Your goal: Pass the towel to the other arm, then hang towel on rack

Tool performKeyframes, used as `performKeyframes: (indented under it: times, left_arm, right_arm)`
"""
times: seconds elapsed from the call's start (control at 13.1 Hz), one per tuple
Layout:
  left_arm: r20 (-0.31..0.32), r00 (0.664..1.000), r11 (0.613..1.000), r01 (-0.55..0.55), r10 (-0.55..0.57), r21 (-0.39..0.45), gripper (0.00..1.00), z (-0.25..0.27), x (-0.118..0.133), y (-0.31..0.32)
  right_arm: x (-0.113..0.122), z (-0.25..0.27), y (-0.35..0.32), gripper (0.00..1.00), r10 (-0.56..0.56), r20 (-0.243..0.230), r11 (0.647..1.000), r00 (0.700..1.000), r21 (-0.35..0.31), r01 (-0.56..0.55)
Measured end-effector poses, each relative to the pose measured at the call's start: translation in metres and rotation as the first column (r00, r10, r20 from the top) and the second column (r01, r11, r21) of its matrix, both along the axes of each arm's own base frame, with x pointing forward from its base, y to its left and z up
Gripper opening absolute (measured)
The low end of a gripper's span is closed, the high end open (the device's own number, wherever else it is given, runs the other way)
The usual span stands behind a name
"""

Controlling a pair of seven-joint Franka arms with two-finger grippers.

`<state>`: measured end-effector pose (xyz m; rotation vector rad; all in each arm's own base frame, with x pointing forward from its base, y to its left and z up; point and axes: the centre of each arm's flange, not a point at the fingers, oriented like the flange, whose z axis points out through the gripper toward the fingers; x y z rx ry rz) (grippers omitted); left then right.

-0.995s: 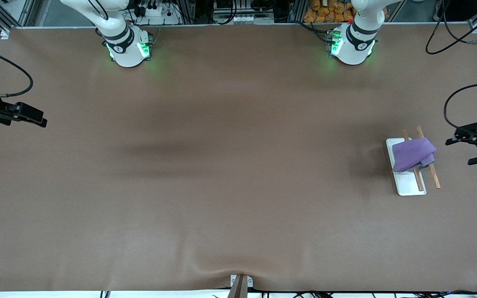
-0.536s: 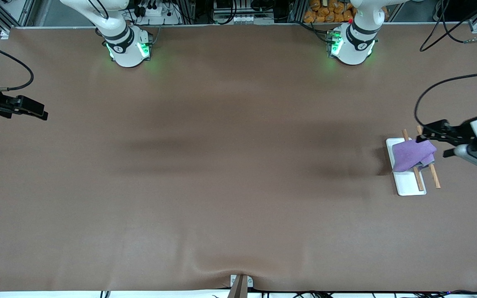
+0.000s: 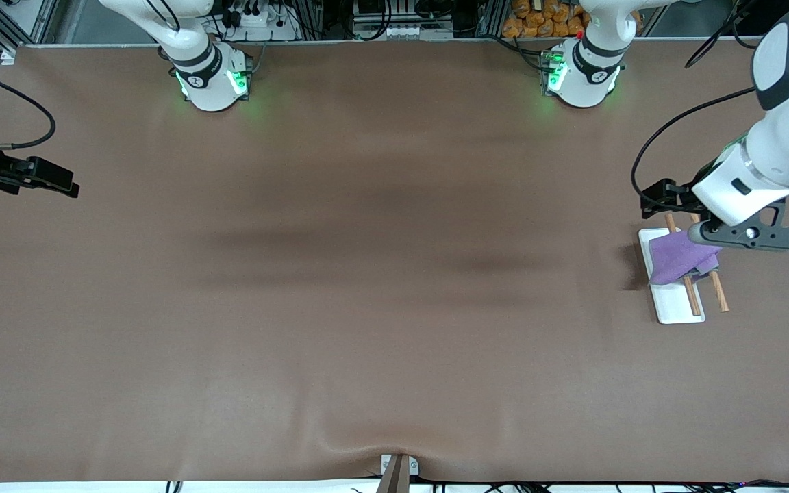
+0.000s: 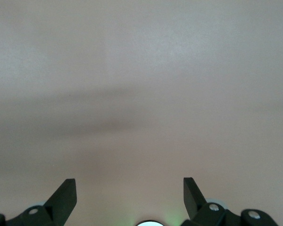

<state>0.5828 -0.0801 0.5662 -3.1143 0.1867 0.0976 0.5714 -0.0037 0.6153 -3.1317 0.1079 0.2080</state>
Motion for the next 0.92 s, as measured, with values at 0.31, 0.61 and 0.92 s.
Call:
performKeyframes:
  times: [0.31, 0.61, 0.92]
  left_arm:
    - [-0.02, 1.0, 0.999, -0.014, 0.015, 0.035, 1.0, 0.06, -0.029, 0.003]
    - [-0.015, 0.999, 0.998, -0.043, 0.043, 0.043, 1.0, 0.074, -0.043, 0.017]
    - [-0.005, 0.999, 0.997, -0.053, 0.053, 0.048, 1.0, 0.073, -0.069, 0.018]
  right_arm:
    - [0.0, 0.0, -0.002, 1.0, -0.003, 0.0, 1.0, 1.0, 0.0, 0.003]
    - [0.0, 0.0, -0.002, 1.0, -0.004, 0.0, 1.0, 1.0, 0.0, 0.004]
    - [0.0, 0.0, -0.003, 1.0, -0.006, 0.0, 1.0, 1.0, -0.001, 0.006]
